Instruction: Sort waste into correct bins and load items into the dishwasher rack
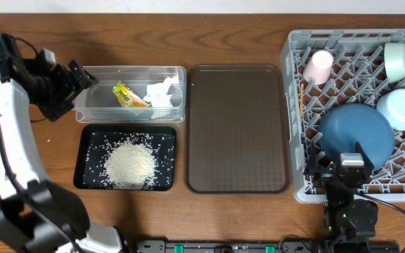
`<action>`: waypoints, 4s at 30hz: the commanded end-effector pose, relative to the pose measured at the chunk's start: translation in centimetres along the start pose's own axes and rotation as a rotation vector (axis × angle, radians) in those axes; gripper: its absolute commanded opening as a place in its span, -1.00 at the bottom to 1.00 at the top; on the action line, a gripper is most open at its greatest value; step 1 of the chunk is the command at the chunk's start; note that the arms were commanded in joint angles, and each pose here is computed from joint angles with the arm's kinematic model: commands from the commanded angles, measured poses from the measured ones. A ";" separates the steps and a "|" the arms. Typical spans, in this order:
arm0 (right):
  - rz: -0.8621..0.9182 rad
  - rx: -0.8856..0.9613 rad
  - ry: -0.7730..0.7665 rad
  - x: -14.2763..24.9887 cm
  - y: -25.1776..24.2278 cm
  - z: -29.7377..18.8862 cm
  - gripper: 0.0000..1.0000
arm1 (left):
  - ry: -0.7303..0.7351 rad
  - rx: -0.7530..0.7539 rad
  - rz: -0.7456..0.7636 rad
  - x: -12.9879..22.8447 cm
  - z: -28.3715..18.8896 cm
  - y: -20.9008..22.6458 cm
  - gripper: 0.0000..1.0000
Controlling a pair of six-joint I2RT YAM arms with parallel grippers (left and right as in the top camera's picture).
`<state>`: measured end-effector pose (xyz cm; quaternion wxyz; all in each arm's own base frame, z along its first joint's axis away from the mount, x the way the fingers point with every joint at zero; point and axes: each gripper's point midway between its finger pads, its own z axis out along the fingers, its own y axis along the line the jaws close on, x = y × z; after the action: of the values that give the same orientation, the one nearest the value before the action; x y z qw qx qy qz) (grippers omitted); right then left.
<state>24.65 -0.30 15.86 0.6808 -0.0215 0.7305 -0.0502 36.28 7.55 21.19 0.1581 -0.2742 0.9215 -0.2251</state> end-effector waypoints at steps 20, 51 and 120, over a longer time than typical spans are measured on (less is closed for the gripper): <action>-0.013 0.004 -0.003 0.0 -0.1 0.0 0.98 | 0.118 0.130 0.468 19.6 -1.8 -8.0 0.93; -0.013 0.003 -0.003 0.0 -0.1 0.0 0.99 | -0.801 0.636 0.881 20.9 1.7 -6.8 0.93; -0.013 0.003 -0.003 0.0 -0.1 0.0 0.98 | -1.017 0.073 0.687 15.4 4.0 2.9 0.93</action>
<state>24.64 -0.26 15.92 0.6817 -0.0234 0.7295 -0.0502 24.47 -0.69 15.26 0.6663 -0.0310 0.7436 -0.0461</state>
